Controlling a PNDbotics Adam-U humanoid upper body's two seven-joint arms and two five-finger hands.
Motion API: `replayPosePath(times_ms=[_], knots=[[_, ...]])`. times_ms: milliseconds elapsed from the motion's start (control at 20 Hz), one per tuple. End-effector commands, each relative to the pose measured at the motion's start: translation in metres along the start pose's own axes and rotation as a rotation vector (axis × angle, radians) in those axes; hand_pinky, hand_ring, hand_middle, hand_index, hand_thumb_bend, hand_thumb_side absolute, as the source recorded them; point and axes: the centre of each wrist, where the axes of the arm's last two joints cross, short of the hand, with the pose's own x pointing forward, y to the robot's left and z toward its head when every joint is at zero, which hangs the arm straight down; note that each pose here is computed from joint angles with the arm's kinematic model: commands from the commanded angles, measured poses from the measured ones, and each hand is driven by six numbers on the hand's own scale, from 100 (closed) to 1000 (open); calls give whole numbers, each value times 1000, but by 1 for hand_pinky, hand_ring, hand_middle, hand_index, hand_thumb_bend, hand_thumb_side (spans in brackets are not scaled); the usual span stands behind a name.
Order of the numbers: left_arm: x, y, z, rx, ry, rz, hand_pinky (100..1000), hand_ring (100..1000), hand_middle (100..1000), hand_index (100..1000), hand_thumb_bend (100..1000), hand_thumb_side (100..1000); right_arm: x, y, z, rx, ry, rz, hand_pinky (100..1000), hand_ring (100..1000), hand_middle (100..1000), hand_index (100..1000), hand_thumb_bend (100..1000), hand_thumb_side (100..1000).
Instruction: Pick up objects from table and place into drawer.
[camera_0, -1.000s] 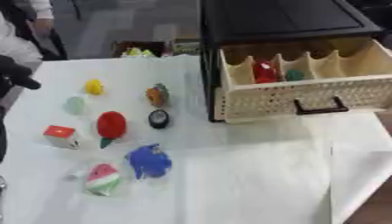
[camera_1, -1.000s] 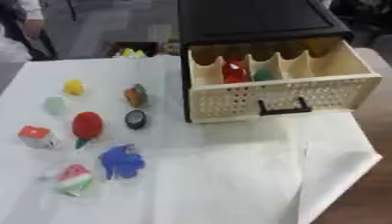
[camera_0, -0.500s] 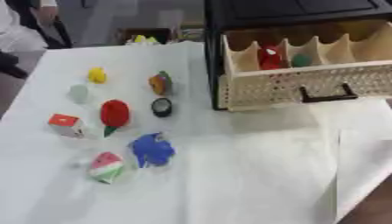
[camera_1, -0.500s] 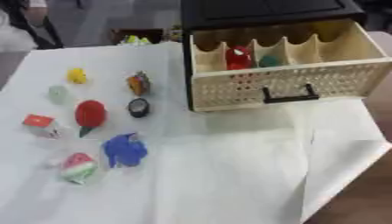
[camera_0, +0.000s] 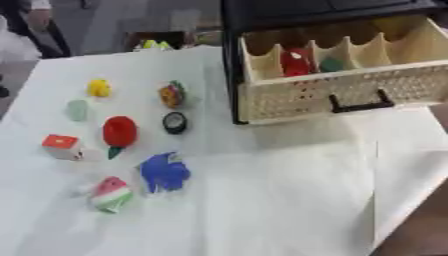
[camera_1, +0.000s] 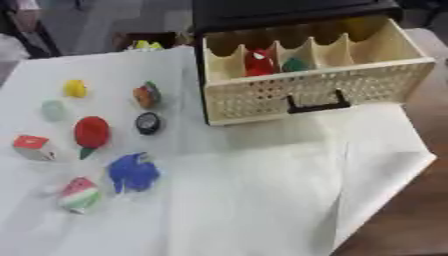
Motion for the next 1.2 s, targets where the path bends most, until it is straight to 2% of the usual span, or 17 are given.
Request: replayPosePath(times_ms=[50,100,150,350,500,650,850,1100,1150,1200], knots=[[6,16,-8,-36,-29,-81,537,656,620,822,100,668,4,-5,-3,-46,-51,-8,100,419,386,799,327,1000],[7,18,-9,-40,-30,-95,538,658,620,822,100,666,3,-4,-3,-54,-55,-11,104,428,393,801,322,1000],[7,20,-9,-46,-29,-109,539,664,622,822,100,655,3,-4,-2,-61,-59,-14,161,461,424,806,311,1000],[8,23,-10,-87,-12,-161,537,686,636,821,100,618,1,-2,2,-77,-62,-16,245,512,478,818,304,1000],[9,27,-10,-155,17,-201,537,695,648,818,100,595,0,0,5,-84,-51,-25,281,538,507,822,296,1000],[11,32,-12,-233,37,-239,547,709,665,834,100,543,-2,2,9,-93,-21,-46,318,564,532,828,274,949],[13,39,-13,-332,58,-280,566,727,690,857,100,512,-4,3,12,-104,9,-65,323,571,541,834,275,915],[15,47,-17,-405,57,-335,590,744,717,876,100,500,-5,3,13,-117,24,-73,327,572,543,834,258,913],[15,48,-17,-416,54,-347,604,753,727,883,100,460,-5,3,13,-120,26,-74,329,572,544,833,253,918],[15,49,-18,-432,50,-365,606,754,729,885,100,488,-5,3,13,-123,27,-75,329,572,544,833,247,915]])
